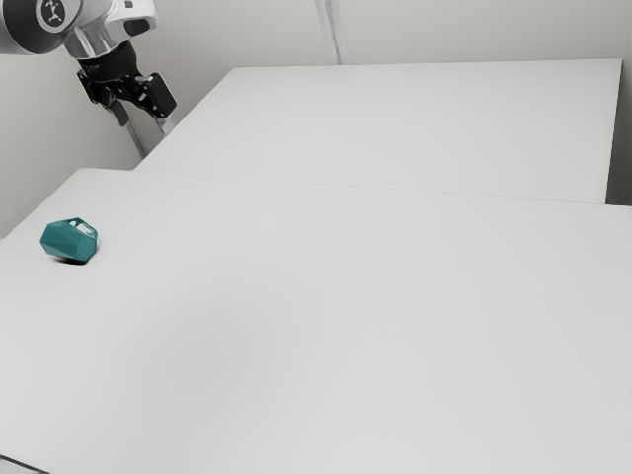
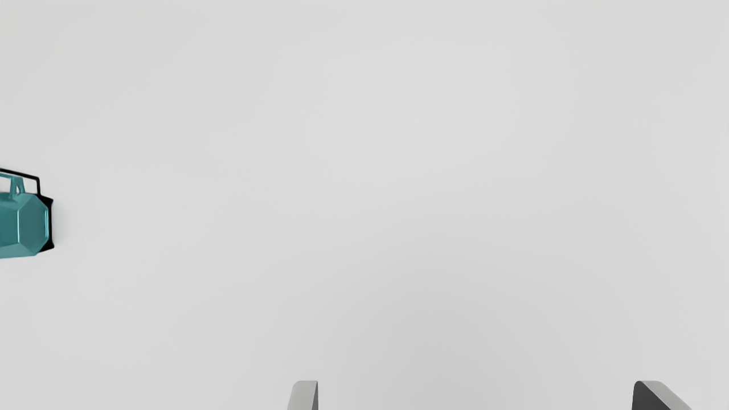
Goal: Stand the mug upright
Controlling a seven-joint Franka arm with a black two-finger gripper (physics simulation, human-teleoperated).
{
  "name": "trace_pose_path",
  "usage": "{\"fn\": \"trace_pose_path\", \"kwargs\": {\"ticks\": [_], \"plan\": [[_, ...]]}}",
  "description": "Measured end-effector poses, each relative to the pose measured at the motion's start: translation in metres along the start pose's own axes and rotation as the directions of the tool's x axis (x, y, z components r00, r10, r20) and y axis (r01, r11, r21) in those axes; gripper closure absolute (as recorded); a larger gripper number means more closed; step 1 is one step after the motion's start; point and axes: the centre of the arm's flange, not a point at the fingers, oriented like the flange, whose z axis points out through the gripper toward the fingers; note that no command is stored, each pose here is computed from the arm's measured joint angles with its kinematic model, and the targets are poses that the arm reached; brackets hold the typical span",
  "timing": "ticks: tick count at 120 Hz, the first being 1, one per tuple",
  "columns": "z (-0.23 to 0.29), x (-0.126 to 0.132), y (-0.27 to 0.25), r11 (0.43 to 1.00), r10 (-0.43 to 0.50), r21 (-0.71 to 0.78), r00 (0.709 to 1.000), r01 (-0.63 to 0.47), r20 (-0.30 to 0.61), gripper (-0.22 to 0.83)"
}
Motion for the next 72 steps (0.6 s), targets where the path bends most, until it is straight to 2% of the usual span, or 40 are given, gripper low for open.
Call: {"fn": "trace_pose_path", "kwargs": {"ticks": [48,56,72], "plan": [[-0.006,-0.009,-0.014,1.000,-0.004,0.007,1.000,0.004,-0.009,0.00],[-0.006,-0.020,-0.030,0.999,-0.032,0.007,0.999,0.032,-0.003,0.00],[0.024,-0.058,-0.084,0.990,-0.144,0.007,0.987,0.144,0.070,0.00]]}}
